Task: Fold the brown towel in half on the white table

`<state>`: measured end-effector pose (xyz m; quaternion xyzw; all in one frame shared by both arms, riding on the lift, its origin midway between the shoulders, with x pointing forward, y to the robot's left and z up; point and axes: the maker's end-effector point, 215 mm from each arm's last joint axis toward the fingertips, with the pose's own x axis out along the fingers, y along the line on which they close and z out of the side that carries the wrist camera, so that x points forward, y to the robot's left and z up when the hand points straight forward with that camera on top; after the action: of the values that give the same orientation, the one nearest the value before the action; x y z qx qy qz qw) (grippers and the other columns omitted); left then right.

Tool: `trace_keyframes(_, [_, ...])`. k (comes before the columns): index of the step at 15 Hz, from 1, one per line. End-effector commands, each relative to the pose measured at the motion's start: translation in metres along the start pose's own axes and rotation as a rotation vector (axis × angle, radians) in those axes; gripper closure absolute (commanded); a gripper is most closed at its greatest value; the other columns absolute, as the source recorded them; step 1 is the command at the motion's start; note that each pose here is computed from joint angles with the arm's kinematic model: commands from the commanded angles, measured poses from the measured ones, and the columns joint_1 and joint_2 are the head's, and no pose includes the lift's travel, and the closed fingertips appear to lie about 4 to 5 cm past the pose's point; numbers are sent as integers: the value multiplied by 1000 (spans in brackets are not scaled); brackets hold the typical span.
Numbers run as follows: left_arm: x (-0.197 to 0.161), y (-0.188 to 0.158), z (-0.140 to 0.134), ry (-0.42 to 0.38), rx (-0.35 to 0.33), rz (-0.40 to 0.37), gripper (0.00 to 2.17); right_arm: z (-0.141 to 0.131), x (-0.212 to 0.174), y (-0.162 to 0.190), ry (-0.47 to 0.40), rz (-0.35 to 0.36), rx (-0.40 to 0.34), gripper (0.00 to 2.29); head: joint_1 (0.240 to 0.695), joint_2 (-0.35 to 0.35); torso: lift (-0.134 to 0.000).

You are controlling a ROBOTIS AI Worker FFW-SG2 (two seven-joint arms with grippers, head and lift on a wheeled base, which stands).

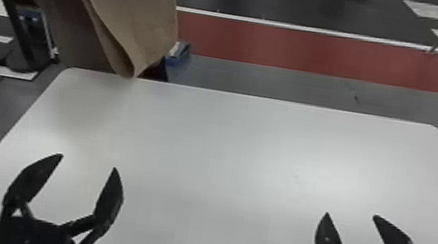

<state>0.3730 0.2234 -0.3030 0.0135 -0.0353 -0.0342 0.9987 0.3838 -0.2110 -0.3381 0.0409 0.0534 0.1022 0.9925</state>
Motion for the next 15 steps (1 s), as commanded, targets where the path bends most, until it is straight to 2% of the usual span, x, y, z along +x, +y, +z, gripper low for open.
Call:
trace_keyframes(1, [-2,-1,1,-1,-7,3,144,-4,-3,3,47,5,-3,130,695,19,-123])
trace_keyframes(15, [-8,-5,8,-1,-5,1,137,10,-14,6,19,-3,-14,134,695,15,-123])
